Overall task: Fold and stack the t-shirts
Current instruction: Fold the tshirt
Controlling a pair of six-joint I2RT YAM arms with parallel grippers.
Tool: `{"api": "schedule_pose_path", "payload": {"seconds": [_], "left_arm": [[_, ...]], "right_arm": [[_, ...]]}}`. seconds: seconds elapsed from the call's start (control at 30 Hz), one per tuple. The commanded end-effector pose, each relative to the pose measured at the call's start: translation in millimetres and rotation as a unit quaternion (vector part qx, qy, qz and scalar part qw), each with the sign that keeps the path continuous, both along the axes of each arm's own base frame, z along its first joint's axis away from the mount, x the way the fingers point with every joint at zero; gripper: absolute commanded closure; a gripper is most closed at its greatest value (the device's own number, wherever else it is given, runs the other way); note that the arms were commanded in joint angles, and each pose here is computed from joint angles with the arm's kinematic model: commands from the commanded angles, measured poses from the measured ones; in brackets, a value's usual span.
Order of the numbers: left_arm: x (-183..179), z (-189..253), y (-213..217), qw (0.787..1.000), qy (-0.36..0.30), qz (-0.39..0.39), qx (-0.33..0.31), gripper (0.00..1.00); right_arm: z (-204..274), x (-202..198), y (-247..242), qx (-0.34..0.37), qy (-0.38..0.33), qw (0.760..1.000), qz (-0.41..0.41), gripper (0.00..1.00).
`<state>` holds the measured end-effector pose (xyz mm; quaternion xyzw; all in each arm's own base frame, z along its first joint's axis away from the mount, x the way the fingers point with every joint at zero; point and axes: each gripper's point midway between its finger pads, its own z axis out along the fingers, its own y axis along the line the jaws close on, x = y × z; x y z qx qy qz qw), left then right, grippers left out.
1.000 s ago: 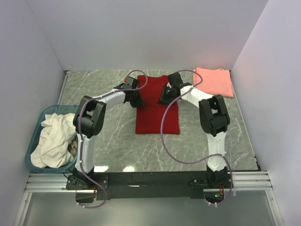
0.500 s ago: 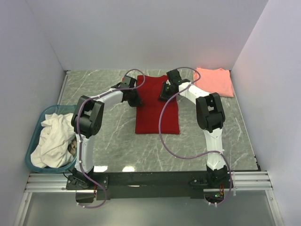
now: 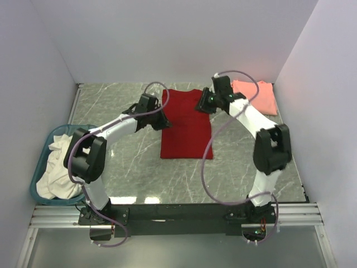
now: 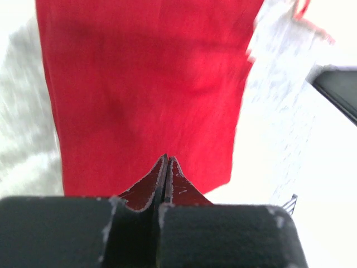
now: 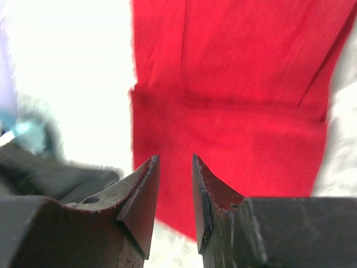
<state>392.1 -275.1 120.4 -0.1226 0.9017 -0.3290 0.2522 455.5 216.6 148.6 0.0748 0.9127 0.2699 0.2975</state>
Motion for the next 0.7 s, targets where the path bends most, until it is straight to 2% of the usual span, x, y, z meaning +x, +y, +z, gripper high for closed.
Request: {"api": "schedule_pose_path", "payload": {"seconds": [0.0,0.07,0.1,0.17,0.4,0.67], "left_arm": [[-27.4,-6.6,-14.3,1.000,0.014,-0.012,-0.021,0.99],[-34.4,-10.4,-15.9,1.000,0.012,-0.011,-0.017,0.99],[-44.1,-20.3,-16.2,1.000,0.021,-0.012,-0.011,0.99],[-48.7,-29.0,-14.2,1.000,0.025,-0.006,-0.006,0.99],[-81.6,-71.2,-0.5,0.998,0.058,0.000,0.011,0.99],[-95.3,-85.1,12.0,0.997,0.069,0.007,0.030,0.99]], "right_arm": [[-4.9,-45.9,17.4,0.047,0.003,0.999,0.024,0.63],[-4.4,-61.1,23.5,0.061,-0.004,0.998,0.030,0.63],[-22.3,-76.6,21.6,0.063,0.019,0.997,0.034,0.63],[-29.0,-86.3,20.8,0.070,0.020,0.997,0.033,0.64],[-92.9,-140.6,-0.8,0.046,0.078,0.995,0.028,0.64],[-129.5,-163.5,-32.5,0.032,0.110,0.993,-0.016,0.66]]}}
